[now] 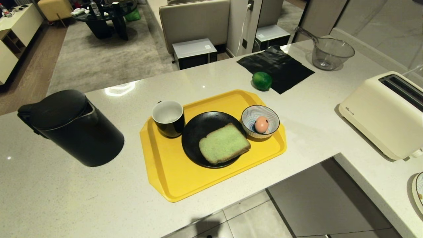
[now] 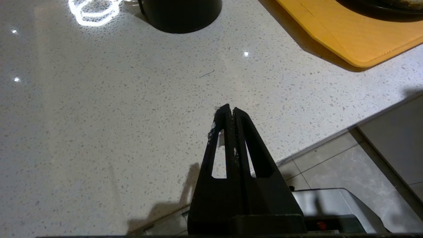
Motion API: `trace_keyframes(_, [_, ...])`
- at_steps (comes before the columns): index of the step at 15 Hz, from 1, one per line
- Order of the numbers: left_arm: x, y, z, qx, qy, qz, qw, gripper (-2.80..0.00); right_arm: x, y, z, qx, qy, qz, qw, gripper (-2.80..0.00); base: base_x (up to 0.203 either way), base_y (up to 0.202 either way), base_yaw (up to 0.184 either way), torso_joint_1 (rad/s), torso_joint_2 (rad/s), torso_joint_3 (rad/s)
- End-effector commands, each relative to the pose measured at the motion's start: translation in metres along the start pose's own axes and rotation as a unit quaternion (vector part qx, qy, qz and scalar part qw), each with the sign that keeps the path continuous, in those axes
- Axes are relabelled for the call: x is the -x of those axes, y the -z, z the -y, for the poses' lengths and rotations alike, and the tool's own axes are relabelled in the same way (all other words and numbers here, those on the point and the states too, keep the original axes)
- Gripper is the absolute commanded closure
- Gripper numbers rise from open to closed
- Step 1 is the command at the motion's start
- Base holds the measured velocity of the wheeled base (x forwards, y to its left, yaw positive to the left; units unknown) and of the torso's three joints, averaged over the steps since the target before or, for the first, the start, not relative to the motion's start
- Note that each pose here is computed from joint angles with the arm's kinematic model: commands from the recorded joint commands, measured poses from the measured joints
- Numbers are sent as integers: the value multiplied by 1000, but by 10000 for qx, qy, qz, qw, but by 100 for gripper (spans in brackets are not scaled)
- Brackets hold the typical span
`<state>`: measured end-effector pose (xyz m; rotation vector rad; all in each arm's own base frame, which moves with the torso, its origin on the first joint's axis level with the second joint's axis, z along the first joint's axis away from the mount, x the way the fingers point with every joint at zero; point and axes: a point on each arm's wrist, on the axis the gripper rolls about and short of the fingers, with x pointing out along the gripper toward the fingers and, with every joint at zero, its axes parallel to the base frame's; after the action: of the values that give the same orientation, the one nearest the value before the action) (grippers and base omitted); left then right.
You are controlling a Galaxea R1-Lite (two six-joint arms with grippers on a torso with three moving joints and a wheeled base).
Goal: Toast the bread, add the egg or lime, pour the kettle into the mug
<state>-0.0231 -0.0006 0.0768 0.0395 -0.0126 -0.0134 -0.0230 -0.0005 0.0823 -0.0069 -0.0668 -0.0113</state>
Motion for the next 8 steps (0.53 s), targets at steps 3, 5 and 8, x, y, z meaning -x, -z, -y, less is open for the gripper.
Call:
trace_keyframes(3, [0, 0, 0, -3, 1, -4, 10000, 0, -2, 7, 0, 5, -3, -135, 9999, 0, 0, 0, 0, 0, 0, 0])
trace_keyframes(5, [0, 0, 0, -3, 1, 0, 10000, 0, -2, 7, 0, 9, -3, -135, 9999, 0, 0, 0, 0, 0, 0, 0])
trace_keyframes(8, [0, 0, 0, 4, 1, 0, 10000, 0, -2, 7, 0, 3, -3, -135, 9999, 0, 0, 0, 0, 0, 0, 0])
